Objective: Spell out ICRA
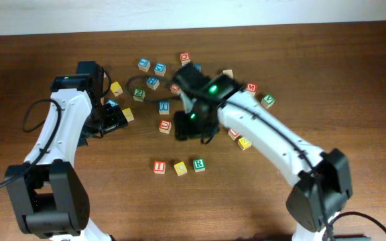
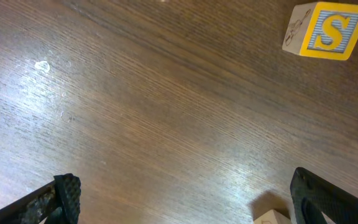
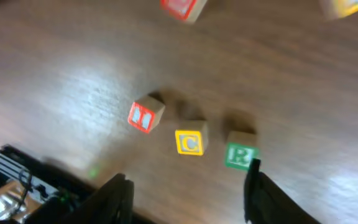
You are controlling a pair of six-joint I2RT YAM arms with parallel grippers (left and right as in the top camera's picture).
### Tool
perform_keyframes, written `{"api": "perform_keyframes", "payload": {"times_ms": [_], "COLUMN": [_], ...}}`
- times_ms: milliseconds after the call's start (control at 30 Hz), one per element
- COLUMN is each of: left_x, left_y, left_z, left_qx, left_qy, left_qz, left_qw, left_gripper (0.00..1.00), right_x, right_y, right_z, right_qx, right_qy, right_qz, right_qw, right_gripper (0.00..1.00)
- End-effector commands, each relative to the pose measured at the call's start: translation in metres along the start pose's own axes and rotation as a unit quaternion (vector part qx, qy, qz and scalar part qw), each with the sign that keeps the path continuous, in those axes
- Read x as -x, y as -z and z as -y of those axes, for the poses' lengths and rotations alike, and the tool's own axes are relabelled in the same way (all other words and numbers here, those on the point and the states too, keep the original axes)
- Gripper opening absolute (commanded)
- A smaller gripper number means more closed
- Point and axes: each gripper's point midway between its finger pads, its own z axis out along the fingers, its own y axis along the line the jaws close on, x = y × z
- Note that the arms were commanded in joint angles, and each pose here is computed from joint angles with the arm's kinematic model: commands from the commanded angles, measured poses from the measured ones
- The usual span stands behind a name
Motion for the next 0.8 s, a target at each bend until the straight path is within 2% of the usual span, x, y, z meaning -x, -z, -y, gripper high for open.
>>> {"api": "perform_keyframes", "payload": {"times_ms": [0,67,100,200,367,467,633,767], "left_x": [0.001,0.001,0.001,0.001,0.001,0.001,0.001,0.001], "left_y": [0.0,0.0,0.0,0.0,0.0,0.0,0.0,0.0], "left_z": [-0.003,-0.003,-0.003,-0.003,-0.003,-0.003,-0.003,-0.003], "left_qx": [0.007,0.007,0.007,0.007,0.007,0.007,0.007,0.007], "left_qy": [0.007,0.007,0.007,0.007,0.008,0.007,0.007,0.007], "left_qz": [0.002,0.002,0.002,0.002,0.002,0.002,0.002,0.002], "left_qw": [1.0,1.0,1.0,1.0,1.0,1.0,1.0,1.0], "left_gripper": [0.99,0.99,0.99,0.99,0.99,0.99,0.99,0.99], "right_x": [0.032,0.04,0.041,0.043,0.034,0.03,0.03,0.034], "right_y": [0.058,0.082,0.089,0.119,0.145,0.153,0.154,0.161], "right_z": [0.047,0.091,0.111,0.196,0.268,0.287,0.29,0.307], "right_qx": [-0.021,-0.03,-0.035,-0.046,-0.081,-0.082,-0.083,-0.128], "right_qy": [-0.04,-0.101,-0.129,-0.239,-0.318,-0.34,-0.342,-0.341], "right_qz": [0.058,0.069,0.07,0.094,0.125,0.136,0.138,0.159], "right_qw": [0.997,0.992,0.989,0.965,0.937,0.927,0.926,0.918], "right_gripper": [0.67,0.81,0.98,0.98,0.98,0.98,0.98,0.98]}}
